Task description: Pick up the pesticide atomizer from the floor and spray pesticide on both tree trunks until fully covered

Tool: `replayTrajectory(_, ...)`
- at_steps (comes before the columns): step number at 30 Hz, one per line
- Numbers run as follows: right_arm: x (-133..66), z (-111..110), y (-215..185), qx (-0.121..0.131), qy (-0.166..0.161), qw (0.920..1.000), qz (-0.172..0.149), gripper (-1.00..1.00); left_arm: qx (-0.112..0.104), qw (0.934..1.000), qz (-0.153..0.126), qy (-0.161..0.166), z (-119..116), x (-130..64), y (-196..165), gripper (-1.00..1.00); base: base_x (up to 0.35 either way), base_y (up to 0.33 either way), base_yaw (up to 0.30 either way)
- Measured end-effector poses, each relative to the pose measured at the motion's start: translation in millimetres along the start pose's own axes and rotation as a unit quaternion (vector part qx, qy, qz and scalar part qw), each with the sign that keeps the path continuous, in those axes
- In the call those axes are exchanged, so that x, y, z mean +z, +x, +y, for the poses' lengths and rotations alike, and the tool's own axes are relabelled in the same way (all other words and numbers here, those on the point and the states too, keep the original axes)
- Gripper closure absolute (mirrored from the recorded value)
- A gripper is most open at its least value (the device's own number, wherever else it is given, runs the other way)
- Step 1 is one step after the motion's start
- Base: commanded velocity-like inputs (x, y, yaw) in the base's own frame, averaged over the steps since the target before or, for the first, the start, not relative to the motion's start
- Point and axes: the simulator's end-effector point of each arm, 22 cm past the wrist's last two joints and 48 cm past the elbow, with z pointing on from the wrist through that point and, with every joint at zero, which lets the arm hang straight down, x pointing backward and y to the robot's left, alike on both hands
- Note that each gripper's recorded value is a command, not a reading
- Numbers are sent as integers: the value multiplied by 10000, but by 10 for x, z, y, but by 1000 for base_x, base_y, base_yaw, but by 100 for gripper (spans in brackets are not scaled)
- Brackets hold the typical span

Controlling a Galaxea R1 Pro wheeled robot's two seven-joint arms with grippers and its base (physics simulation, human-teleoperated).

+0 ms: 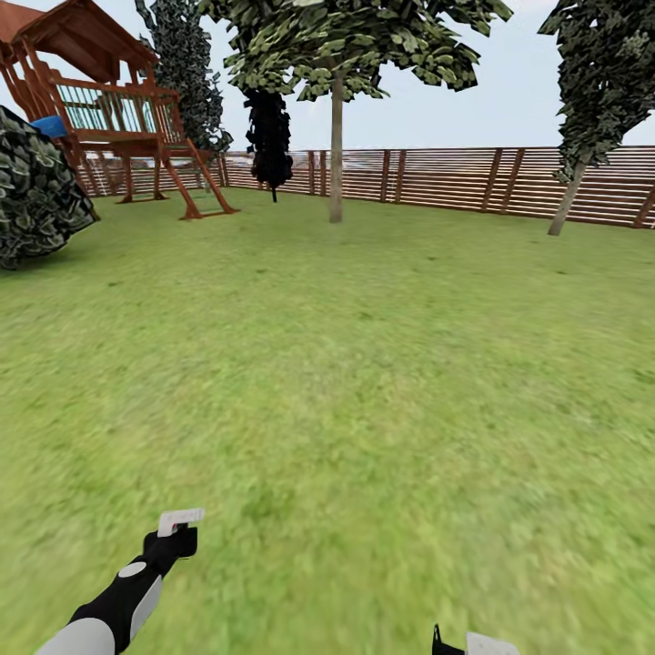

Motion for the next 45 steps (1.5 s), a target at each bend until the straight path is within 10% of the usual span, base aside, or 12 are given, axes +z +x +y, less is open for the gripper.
replayTrajectory(45, -1, 0, 3, 0, -2, 10000, 2, -100, 2, 10000, 0, 1, -1, 0, 0, 100, 340, 0, 0)
